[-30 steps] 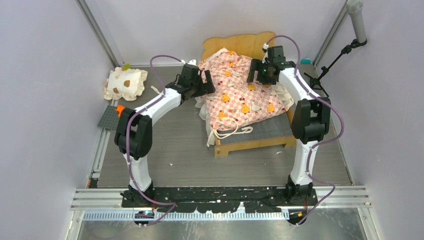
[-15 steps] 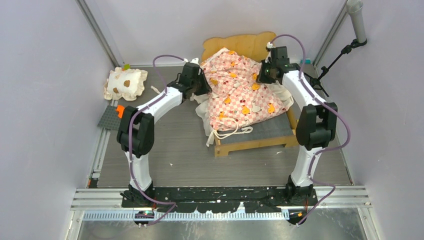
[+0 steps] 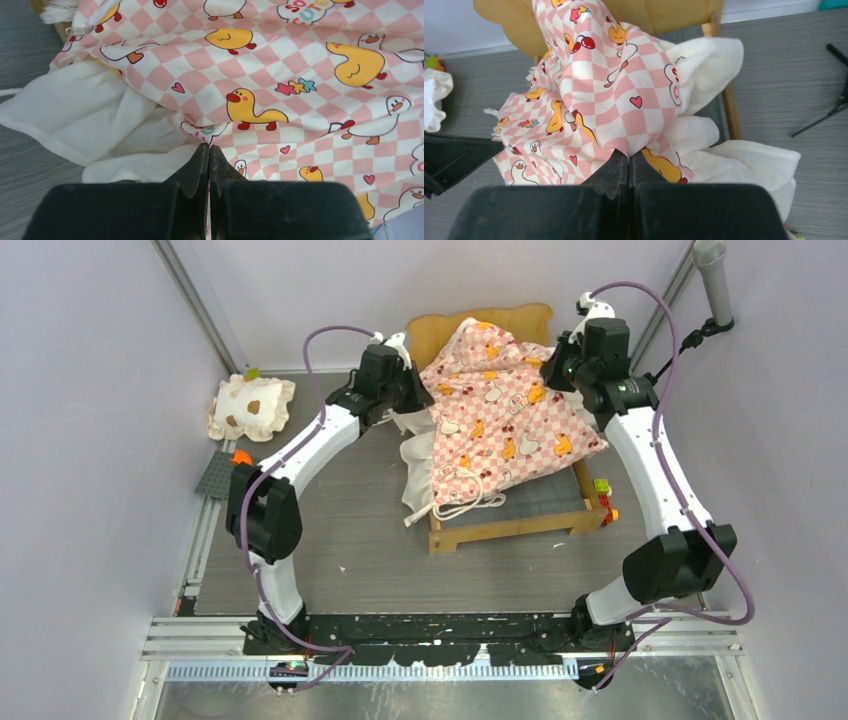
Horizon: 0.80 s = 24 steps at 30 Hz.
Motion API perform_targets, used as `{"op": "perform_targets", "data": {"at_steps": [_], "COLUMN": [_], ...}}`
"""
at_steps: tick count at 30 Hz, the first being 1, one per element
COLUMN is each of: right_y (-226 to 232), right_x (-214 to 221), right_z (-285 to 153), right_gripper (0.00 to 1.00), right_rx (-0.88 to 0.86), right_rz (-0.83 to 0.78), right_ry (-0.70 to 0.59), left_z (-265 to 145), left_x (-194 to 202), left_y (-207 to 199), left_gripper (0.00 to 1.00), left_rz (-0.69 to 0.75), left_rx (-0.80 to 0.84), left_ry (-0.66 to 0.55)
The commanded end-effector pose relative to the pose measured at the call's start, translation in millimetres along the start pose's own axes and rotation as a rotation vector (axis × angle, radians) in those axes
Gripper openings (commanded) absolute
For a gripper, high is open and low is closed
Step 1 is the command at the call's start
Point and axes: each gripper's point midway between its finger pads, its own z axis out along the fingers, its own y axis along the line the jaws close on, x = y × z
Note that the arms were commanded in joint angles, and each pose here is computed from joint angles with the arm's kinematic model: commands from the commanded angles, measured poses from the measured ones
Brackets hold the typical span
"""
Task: Set up the pet bed
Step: Adjust the mattress on the bed frame.
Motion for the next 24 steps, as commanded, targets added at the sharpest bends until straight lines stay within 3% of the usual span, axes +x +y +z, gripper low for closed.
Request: {"op": "perform_targets", "data": {"at_steps": [1,10,19,21,24], "right_y": [-13,-40,-81,-87,-87], "right_x": [-29,-7,39,52,65], "right_z": [-36,-62,-33,-21,-7], "right_gripper": [0.01,0.0,0.02,0.09,0.37], "right_rx": [0.087,0.218,0.412,0.431,0.423], "right_rz": [-0.002,-0.008,0.021,0.02,0.022], "right_ry": [-0.116,-0.085,-0.008,0.029,0.077], "left_z": [-51,-78,-60,-55,-47], "left_x": [-39,-44,-10,0,12], "left_y": [-61,-75,-58,-52,-43], "left_gripper": [0.0,0.0,0.0,0.0,0.0], "left_rz": [0.117,0.135,0.132,0.128,0.129], "left_rx": [0.122,0.132,0.1,0.091,0.074], "left_ry": [-0.086,-0.118,-0.04,-0.019,0.007]}}
